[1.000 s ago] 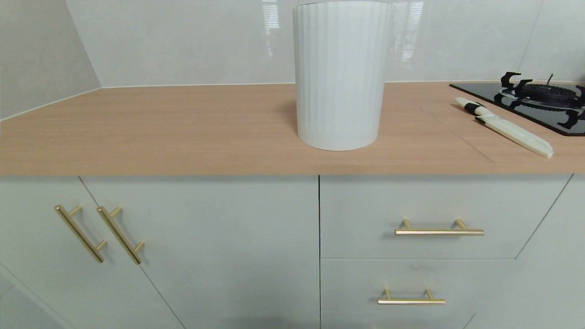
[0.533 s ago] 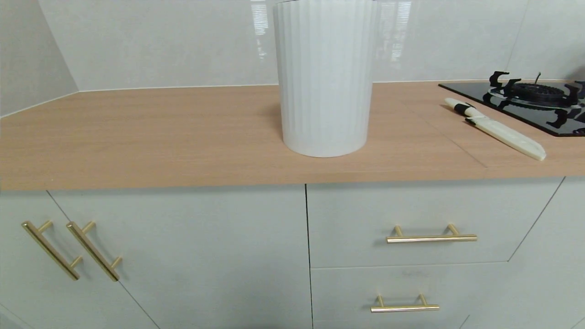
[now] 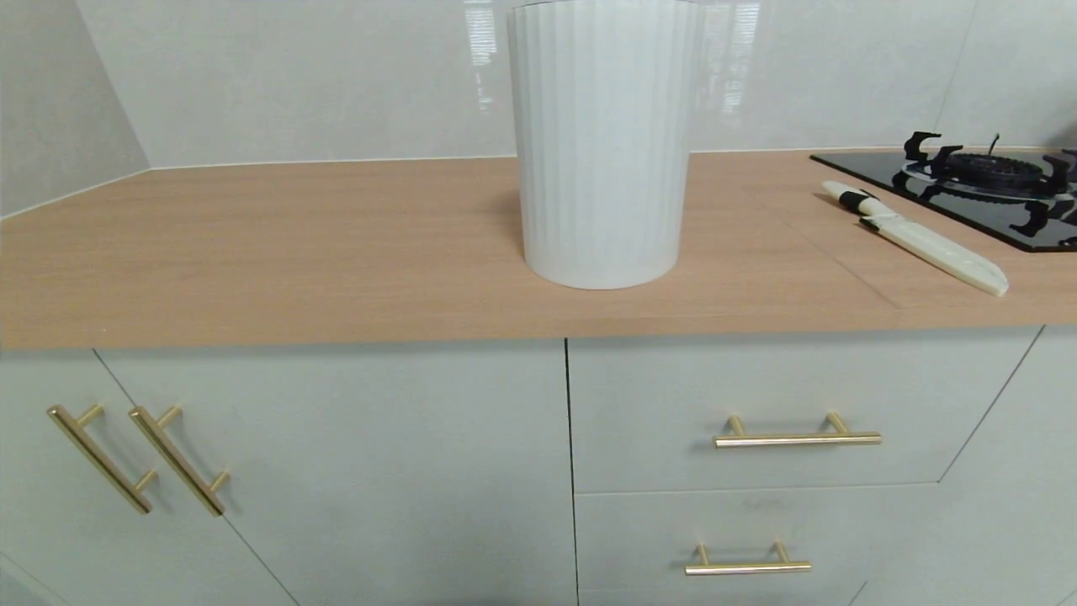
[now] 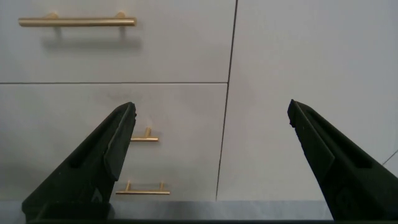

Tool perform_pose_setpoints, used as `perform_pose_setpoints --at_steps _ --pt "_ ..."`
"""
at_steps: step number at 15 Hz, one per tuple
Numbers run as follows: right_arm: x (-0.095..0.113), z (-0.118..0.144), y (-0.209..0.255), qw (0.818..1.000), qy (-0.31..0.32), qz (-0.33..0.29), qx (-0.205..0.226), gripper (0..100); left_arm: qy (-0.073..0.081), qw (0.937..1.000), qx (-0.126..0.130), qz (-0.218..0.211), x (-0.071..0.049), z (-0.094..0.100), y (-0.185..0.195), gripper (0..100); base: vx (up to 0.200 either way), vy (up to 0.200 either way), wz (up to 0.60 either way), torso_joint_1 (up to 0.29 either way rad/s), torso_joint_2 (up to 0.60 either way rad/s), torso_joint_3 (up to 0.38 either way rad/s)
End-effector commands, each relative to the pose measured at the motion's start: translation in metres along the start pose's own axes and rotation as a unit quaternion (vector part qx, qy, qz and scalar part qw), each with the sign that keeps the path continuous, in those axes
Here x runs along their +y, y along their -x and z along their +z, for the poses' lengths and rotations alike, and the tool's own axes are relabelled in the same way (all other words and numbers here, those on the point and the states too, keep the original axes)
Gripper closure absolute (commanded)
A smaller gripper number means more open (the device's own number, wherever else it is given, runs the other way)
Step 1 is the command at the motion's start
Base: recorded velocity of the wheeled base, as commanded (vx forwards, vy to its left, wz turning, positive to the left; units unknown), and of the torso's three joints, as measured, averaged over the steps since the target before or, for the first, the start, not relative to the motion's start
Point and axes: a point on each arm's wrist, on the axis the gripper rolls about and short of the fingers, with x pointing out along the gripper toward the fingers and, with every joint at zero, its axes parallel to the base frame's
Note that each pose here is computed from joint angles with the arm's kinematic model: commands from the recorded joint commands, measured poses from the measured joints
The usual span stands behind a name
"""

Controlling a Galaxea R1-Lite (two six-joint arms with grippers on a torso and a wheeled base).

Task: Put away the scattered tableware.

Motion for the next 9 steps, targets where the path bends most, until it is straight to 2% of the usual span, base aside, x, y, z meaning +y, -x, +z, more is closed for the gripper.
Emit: perform_pose_setpoints --at_steps 1,5,9 --pt "0.0000 0.0000 -0.0001 1.000 0.000 0.000 0.001 0 0.000 1.0000 0.000 0.001 0.0000 0.0000 0.0000 0 0.200 0.000 0.00 -0.002 0.00 0.012" --pt "0.0000 0.0000 -0.0001 1.000 0.000 0.000 0.001 0 0.001 1.0000 0.000 0.001 0.0000 0.0000 0.0000 0 0.200 0.000 0.00 0.002 0.00 0.004" --pt "0.0000 0.0000 -0.0001 1.000 0.000 0.000 0.001 0 0.001 1.0000 -0.001 0.001 0.0000 0.0001 0.0000 0 0.000 0.000 0.00 0.000 0.00 0.000"
